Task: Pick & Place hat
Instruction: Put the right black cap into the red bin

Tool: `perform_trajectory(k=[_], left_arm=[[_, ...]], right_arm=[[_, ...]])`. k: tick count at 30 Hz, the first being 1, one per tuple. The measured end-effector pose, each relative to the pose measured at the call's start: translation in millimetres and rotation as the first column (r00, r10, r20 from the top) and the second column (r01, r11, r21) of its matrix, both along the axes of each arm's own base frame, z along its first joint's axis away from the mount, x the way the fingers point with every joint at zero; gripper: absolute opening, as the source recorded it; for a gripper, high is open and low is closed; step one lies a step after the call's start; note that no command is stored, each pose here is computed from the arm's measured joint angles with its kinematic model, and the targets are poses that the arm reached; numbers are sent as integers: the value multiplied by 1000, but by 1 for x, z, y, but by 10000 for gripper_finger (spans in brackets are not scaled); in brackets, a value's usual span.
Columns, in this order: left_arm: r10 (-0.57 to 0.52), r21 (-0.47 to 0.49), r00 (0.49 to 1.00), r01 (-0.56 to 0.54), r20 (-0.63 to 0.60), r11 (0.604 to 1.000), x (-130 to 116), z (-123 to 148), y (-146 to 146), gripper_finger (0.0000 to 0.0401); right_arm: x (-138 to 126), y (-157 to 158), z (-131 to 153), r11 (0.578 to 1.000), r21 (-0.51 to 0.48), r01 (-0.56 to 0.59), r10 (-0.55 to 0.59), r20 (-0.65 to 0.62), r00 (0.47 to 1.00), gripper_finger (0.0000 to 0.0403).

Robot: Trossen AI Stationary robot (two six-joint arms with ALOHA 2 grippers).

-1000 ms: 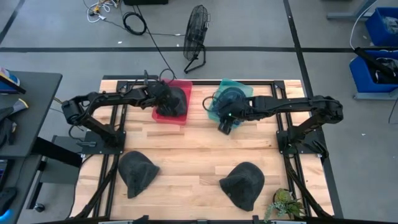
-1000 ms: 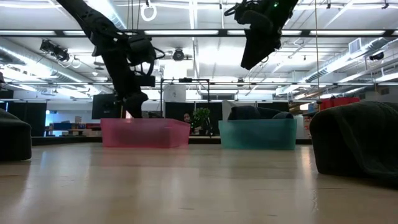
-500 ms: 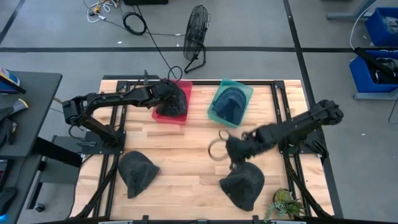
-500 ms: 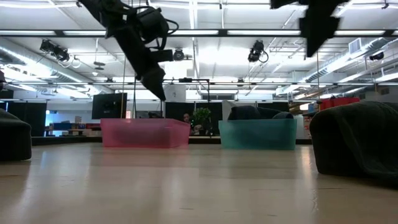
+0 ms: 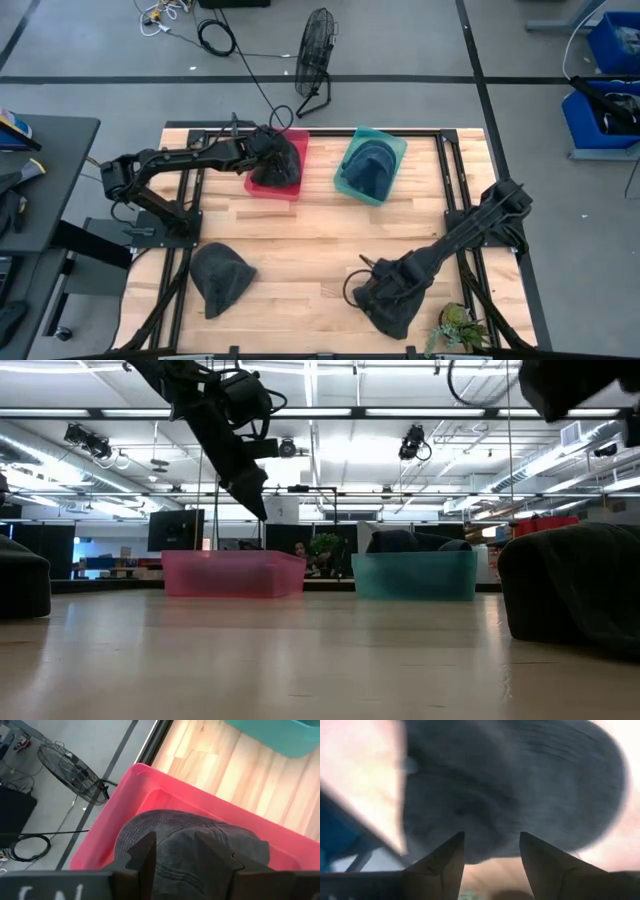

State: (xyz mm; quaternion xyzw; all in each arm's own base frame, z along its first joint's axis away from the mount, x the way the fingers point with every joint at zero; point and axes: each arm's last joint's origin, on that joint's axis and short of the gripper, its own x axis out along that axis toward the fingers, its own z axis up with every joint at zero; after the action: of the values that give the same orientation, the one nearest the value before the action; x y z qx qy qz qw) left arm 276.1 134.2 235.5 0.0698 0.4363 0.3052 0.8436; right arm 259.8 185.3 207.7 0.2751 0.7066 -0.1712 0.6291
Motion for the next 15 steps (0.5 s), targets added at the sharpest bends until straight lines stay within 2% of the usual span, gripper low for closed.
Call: perform_trajectory(k=[5,12,15], left_arm=[[6,-3,1000,-6,4,1000,0,0,0,135],[6,-4,1000,-6,4,1000,0,0,0,135],[6,-4,1000,-6,4,1000,0,0,0,135]], right_arm=[[-6,-3,-7,991,-88,103,-112,-104,988,192],[3,1,-10,986,-75,149,-150,-8,989,192],[2,0,-10,983,-109,148,-148,10,989,192]])
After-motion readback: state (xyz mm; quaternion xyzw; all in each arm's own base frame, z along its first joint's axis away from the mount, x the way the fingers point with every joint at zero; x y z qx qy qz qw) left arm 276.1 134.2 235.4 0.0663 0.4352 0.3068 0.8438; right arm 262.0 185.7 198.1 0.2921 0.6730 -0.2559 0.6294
